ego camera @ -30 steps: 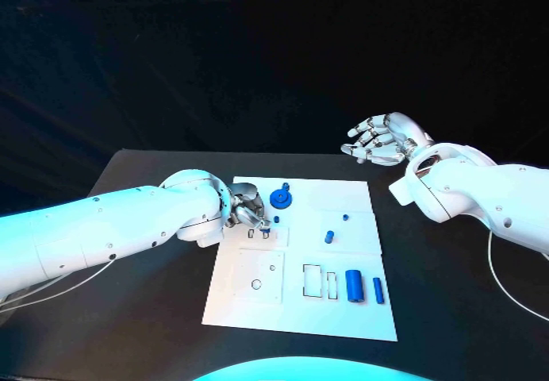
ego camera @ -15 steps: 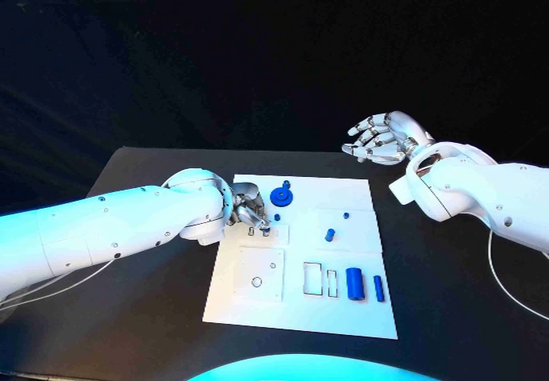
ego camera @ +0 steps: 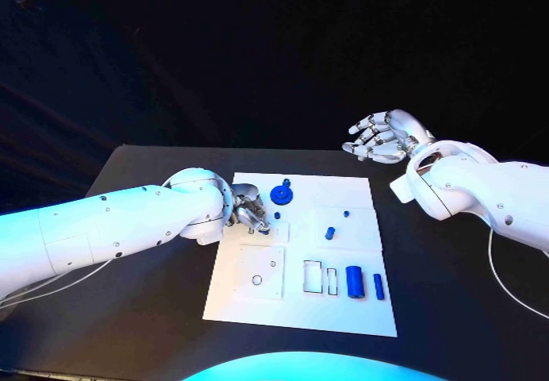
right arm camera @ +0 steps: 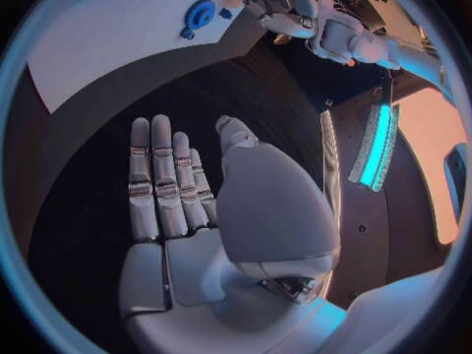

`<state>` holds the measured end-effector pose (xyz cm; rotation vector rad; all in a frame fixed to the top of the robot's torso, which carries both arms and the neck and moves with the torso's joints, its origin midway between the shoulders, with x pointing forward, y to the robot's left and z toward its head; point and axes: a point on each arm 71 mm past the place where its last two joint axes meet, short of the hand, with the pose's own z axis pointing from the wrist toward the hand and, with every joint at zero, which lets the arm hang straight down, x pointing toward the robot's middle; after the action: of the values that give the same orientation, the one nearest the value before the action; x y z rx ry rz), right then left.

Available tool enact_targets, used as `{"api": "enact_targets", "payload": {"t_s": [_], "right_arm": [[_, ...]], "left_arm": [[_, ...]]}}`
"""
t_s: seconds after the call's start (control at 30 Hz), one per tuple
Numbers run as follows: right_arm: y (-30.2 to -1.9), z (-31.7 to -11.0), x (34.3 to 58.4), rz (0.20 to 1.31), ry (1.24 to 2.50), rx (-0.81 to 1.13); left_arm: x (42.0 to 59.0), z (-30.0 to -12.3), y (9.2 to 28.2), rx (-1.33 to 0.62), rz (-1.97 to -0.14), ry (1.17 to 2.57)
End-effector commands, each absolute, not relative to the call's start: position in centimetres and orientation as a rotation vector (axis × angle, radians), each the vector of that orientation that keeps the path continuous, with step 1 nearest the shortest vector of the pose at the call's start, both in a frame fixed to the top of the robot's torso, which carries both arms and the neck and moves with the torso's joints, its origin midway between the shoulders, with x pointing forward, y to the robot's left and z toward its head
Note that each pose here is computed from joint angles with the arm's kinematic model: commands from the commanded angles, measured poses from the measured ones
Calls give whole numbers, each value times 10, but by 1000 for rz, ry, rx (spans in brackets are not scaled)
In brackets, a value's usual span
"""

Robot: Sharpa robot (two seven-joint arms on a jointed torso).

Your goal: Assemble the parts on the task board

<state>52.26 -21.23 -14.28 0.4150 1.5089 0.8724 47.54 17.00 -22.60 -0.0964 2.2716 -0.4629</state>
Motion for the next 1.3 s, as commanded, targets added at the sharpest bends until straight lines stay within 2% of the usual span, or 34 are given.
{"api": "enact_targets", "payload": {"t_s": [0.03,0.83,1.3], "right_arm": [[-211,-143,522,882,1511,398],[-211,-144,522,882,1510,399],[-211,-144,521,884,1513,398]], "left_arm": [[474,-228,168,-58,-449,2290],[473,-231,168,-57,-447,2277],[473,-234,165,-67,-461,2331]]}}
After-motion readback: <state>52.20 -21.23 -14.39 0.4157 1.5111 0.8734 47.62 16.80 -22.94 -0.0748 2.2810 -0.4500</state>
